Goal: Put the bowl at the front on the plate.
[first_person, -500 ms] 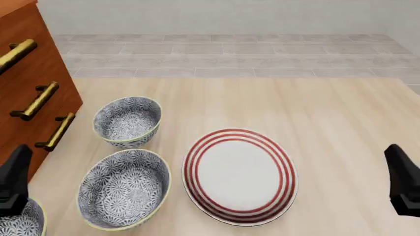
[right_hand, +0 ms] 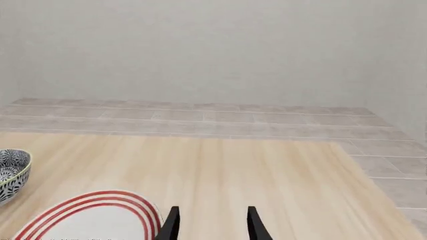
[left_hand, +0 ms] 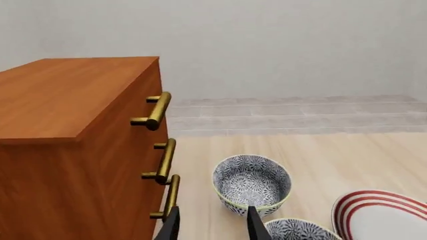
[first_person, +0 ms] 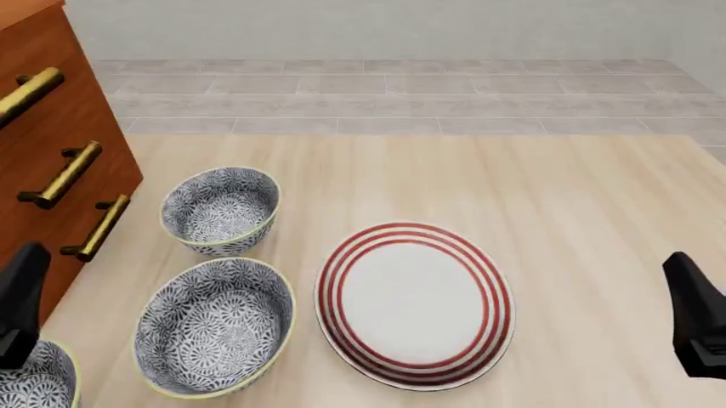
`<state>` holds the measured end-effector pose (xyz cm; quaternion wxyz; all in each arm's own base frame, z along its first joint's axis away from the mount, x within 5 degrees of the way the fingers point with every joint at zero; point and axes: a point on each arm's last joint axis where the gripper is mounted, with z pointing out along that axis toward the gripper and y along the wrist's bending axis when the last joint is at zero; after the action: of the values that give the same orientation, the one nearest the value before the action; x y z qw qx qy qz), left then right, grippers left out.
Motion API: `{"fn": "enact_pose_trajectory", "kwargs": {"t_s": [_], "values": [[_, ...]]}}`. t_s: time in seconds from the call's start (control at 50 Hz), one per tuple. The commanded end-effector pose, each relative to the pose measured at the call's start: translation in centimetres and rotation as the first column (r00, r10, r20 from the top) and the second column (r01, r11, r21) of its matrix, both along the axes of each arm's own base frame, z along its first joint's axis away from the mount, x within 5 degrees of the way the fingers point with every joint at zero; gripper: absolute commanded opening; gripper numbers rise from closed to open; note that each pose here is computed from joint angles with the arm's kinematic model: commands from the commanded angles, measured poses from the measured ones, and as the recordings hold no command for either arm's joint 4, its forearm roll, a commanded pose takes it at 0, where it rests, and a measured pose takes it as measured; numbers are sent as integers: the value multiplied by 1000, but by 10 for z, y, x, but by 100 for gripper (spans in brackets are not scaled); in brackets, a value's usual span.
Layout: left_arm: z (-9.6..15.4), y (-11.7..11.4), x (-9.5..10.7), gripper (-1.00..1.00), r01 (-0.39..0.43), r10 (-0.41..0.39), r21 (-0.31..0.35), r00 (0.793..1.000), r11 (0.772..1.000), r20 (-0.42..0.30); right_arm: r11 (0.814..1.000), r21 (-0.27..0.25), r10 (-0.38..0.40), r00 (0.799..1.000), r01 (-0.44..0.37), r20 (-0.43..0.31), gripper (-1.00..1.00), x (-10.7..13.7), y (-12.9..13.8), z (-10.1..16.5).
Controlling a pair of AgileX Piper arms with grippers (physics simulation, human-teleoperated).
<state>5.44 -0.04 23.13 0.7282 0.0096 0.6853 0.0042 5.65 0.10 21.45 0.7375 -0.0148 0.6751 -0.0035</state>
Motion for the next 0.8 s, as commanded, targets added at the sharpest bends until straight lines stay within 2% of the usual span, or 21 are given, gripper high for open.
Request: {"fn": "enact_pose_trajectory", "kwargs": {"t_s": [0.02, 0.12, 0.18, 0.28, 0.36, 0.46, 0.5, 0.56, 0.62, 0.68, 0.74, 0.8], "values": [[21, 0, 2, 100, 3, 0, 36, 998, 999, -70, 1000, -12, 3, 1000, -3, -3, 100, 0, 0, 0], [40, -2, 3, 100, 36, -28, 65, 993, 997, -116, 1000, -19, 10, 1000, -10, -4, 100, 0, 1, -1], [45, 0, 10, 100, 13, -2, 62, 986, 998, -164, 1000, -11, 6, 1000, -6, -7, 100, 0, 0, -1], [61, 0, 5, 100, 7, 9, 88, 984, 996, -177, 1000, -21, 13, 1000, -13, -9, 100, 1, 1, -1], [63, 0, 4, 100, 20, 3, 107, 977, 994, -213, 1000, -26, 16, 1000, -16, -11, 100, 2, 1, -1], [50, -1, 9, 100, 42, -5, 109, 950, 993, -313, 1000, -22, 11, 1000, -12, -13, 100, 2, 1, -1], [46, -1, 8, 100, 48, -4, 128, 945, 991, -328, 1000, -27, 13, 1000, -14, -12, 100, 2, 1, -1], [36, 0, 7, 100, 47, 11, 141, 924, 989, -383, 1000, -29, 10, 1000, -10, -12, 100, 2, 1, -1], [31, 0, 3, 100, 48, 12, 138, 913, 989, -407, 1000, -28, 7, 1000, -8, -13, 100, 2, 1, -1], [22, 0, 1, 100, 48, 3, 102, 893, 994, -451, 999, -34, 9, 1000, -9, -13, 100, 2, 1, -1], [16, 0, -2, 100, 44, 5, 95, 884, 994, -467, 999, -40, 12, 1000, -13, -13, 100, 2, 1, -1], [4, 0, -2, 100, 47, -2, 77, 865, 996, -502, 999, -44, 10, 1000, -11, -13, 100, 2, 1, -1]]}}
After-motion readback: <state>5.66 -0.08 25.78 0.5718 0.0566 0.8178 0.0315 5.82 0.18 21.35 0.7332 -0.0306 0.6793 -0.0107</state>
